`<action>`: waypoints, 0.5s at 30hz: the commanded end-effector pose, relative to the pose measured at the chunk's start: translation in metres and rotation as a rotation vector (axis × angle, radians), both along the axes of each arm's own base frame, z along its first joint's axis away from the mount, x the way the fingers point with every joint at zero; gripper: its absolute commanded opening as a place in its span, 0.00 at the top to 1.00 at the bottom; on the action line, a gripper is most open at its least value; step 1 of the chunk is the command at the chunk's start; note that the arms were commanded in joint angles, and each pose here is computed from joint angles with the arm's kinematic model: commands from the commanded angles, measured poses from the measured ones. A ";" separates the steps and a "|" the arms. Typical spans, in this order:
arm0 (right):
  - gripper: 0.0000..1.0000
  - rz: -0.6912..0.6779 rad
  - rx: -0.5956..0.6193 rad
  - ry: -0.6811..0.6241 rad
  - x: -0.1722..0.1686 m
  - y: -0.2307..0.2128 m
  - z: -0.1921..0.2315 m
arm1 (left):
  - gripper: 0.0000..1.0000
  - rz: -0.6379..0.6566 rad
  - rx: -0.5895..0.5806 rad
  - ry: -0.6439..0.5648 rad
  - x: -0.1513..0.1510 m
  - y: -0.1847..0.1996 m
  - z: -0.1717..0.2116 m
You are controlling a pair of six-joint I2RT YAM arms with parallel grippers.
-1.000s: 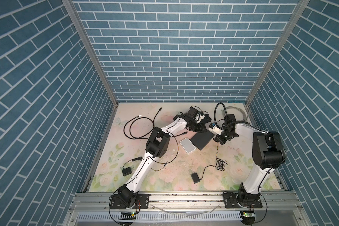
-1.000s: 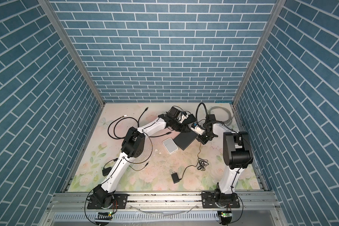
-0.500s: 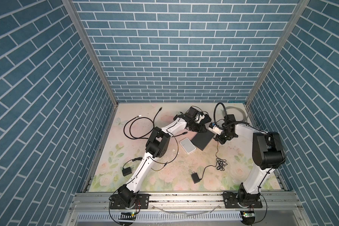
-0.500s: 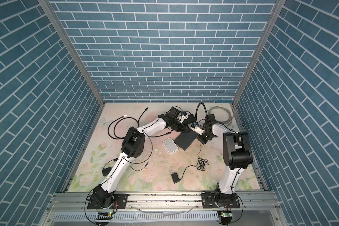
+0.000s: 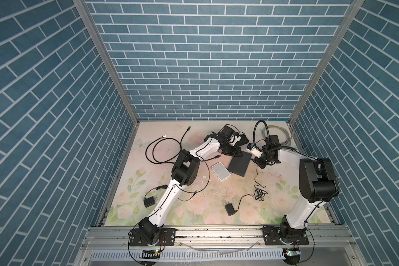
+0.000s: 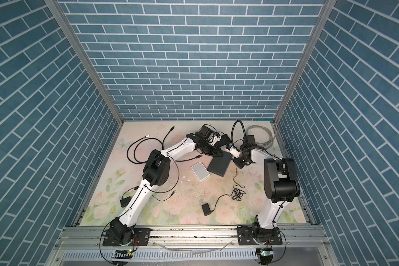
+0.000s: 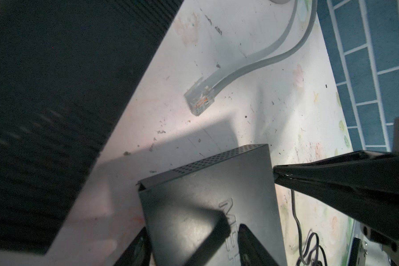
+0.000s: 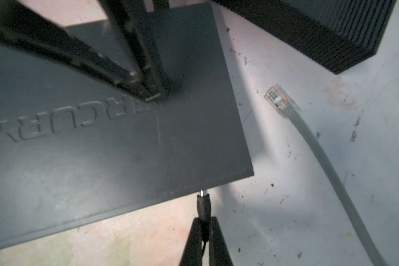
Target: Insert the plug into the switch port
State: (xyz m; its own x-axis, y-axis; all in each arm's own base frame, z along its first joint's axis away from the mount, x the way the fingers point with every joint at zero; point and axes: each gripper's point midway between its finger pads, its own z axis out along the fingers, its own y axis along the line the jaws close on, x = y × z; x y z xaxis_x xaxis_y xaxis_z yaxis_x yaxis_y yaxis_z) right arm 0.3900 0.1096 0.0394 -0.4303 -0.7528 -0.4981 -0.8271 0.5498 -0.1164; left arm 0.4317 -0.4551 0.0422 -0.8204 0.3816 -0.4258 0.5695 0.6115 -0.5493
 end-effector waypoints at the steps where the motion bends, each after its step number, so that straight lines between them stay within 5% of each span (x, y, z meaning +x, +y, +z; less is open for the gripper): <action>1: 1.00 0.135 0.067 -0.088 0.002 0.023 0.016 | 0.39 -0.061 0.055 0.046 -0.017 -0.001 -0.027; 15: 1.00 0.149 -0.017 -0.106 -0.005 0.034 -0.001 | 0.38 -0.157 -0.074 0.055 -0.039 -0.027 -0.018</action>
